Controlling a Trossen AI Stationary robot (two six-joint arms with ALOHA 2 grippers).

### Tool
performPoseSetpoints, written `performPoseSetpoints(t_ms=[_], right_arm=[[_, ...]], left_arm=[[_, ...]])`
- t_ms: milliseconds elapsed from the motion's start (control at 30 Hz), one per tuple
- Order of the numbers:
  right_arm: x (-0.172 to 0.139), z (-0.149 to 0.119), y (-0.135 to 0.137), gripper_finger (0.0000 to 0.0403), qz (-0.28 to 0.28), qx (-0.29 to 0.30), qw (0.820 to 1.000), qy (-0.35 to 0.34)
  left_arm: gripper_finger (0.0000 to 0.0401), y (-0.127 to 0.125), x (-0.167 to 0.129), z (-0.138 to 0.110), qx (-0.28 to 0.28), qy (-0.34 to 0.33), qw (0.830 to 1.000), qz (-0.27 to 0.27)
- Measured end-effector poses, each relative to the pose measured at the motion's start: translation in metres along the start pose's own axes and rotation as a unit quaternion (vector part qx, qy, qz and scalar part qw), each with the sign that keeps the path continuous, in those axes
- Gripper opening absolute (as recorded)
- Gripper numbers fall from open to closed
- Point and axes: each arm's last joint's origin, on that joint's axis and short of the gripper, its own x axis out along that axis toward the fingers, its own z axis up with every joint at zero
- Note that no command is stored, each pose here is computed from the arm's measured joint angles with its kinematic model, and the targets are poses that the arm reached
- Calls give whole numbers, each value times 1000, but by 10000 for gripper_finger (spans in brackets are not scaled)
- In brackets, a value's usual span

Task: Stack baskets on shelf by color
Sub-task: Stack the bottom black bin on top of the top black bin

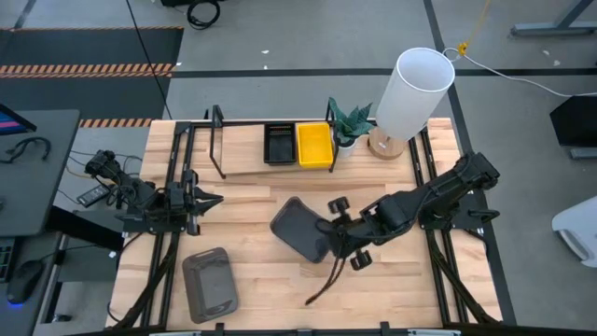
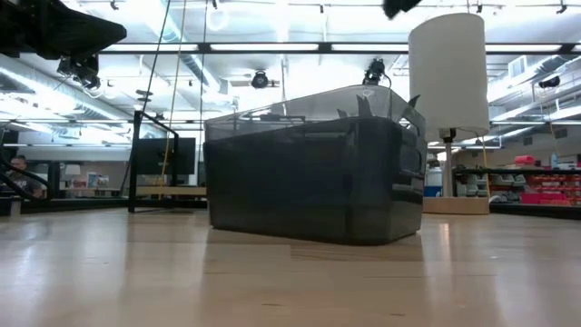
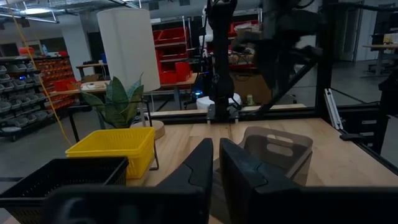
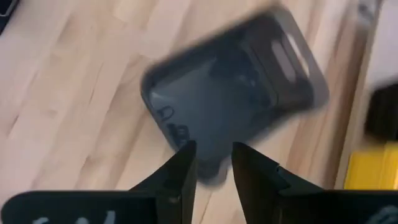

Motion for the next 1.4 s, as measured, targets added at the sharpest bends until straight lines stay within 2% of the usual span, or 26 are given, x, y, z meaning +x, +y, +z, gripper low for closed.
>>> performPoseSetpoints(t_ms=[133, 300, 567, 667, 867, 1033, 1167, 1400], right_arm=[[-15, -15, 0, 97, 4, 52, 999, 8], [-26, -48, 7, 90, 23, 94, 995, -14], [-33, -94, 11, 90, 35, 100, 977, -183], [-42, -104, 7, 90, 19, 92, 965, -245], [-67, -121, -3, 90, -33, 60, 942, -329], [-84, -138, -9, 90, -24, 95, 926, -365], [-82, -153, -8, 90, -14, 121, 916, -381], [-82, -177, -9, 90, -7, 136, 910, -392]], left_arm=[[29, 0, 0, 0, 0, 0, 1000, 0], [30, 0, 0, 0, 0, 0, 1000, 0], [38, 0, 0, 0, 0, 0, 1000, 0], [34, 0, 0, 0, 0, 0, 1000, 0], [28, 0, 0, 0, 0, 0, 1000, 0], [35, 0, 0, 0, 0, 0, 1000, 0], [39, 0, 0, 0, 0, 0, 1000, 0], [30, 0, 0, 0, 0, 0, 1000, 0]])
